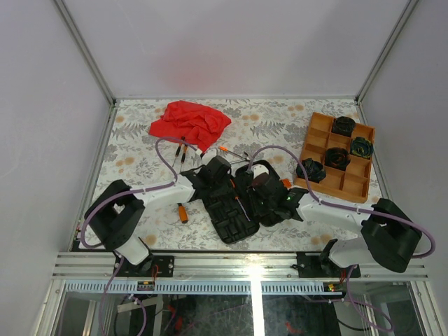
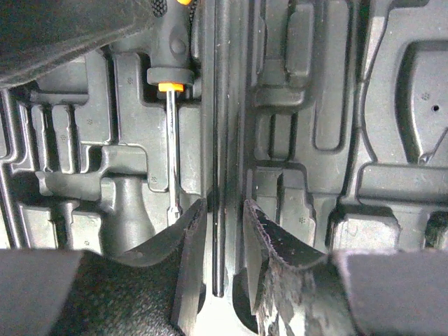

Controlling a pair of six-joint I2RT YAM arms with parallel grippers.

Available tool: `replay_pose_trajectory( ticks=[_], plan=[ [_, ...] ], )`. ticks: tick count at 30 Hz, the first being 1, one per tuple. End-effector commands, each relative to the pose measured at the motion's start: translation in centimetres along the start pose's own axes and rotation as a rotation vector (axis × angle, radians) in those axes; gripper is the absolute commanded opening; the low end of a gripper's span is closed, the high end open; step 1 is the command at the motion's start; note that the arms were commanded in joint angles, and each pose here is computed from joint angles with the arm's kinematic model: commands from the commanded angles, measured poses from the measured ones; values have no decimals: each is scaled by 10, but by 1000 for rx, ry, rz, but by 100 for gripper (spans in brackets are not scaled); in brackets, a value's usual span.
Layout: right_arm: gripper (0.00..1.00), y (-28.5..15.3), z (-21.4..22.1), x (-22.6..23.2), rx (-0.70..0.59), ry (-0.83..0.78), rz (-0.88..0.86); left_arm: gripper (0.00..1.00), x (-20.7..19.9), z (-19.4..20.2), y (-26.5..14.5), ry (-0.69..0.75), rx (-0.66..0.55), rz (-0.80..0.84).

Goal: Sort the tools into containers
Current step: Adjust the screwdriver in the storage box.

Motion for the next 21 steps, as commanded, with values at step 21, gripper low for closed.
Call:
replay_pose_trajectory(
  ticks=[21],
  plan=[
    [33,-3,-8,11,-47,45,-55,22,-20,3,21,-14,23,56]
  ],
)
Point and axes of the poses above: each gripper's point midway between its finger pads, its own y axis out along the fingers, its own x axis along the line the jaws close on, z = x × y, the point moved 5 cm from there along -y, back along the fingers, and after that the axes turned 1 degree about y, right-handed, at the moved point
